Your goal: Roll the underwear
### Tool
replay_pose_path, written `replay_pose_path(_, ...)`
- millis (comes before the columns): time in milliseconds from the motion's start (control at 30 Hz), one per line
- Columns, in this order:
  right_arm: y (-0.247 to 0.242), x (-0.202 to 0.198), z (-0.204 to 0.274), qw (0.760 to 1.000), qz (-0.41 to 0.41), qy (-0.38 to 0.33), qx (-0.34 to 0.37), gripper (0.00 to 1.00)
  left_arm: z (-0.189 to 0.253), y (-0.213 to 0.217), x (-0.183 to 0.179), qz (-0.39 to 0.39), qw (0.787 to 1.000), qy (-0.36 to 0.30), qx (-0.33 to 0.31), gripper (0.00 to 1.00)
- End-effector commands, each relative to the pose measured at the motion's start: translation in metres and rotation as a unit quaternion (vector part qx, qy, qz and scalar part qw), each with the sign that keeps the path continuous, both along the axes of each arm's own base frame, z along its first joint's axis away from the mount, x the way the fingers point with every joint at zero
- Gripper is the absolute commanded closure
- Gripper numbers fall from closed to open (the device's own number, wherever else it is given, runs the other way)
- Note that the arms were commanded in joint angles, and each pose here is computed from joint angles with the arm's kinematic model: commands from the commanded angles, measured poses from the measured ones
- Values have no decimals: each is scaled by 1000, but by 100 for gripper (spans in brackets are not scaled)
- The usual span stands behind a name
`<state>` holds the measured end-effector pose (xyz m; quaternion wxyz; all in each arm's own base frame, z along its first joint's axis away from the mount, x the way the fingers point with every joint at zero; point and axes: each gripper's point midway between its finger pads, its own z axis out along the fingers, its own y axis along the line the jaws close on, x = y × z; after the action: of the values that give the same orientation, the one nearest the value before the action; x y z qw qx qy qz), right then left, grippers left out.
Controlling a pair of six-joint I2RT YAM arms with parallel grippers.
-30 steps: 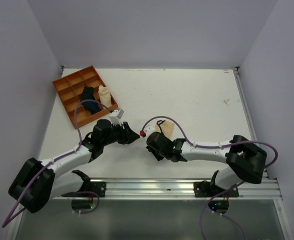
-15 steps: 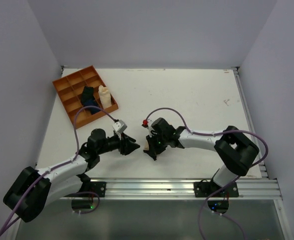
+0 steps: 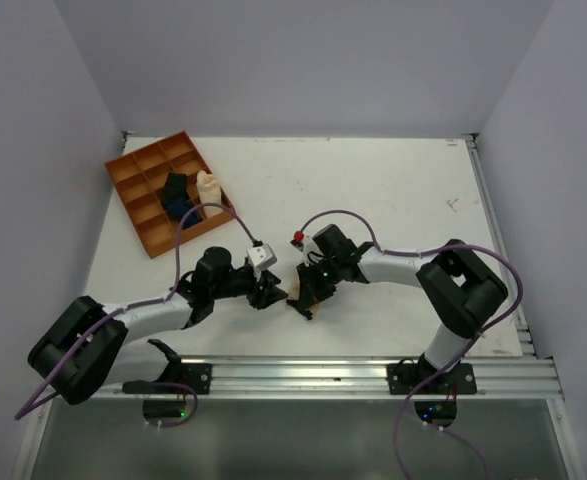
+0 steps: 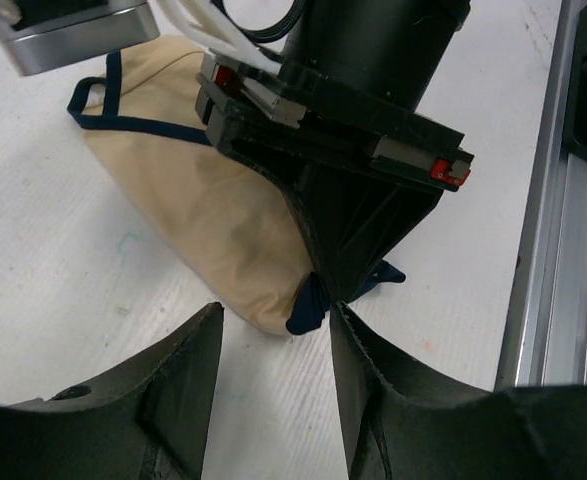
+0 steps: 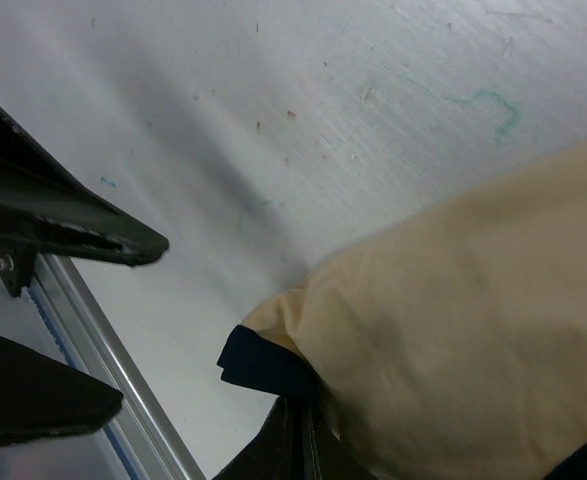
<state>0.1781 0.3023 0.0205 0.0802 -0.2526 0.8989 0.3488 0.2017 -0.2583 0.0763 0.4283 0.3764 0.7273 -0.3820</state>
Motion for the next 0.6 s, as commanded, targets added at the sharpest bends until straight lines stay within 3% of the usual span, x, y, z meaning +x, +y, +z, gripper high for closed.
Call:
replay_pose_path(0, 9, 0, 12, 999, 26, 13, 22, 100, 12, -17, 4, -64, 997, -49, 0, 49)
replay_pose_path(167, 10, 5, 13, 999, 24, 21, 36, 100, -5, -24, 4, -113, 991, -51, 52, 49)
replay_pose_path(567, 7, 2, 12, 998, 32, 34, 51, 100, -26, -34, -2, -174, 981, -30, 74, 48)
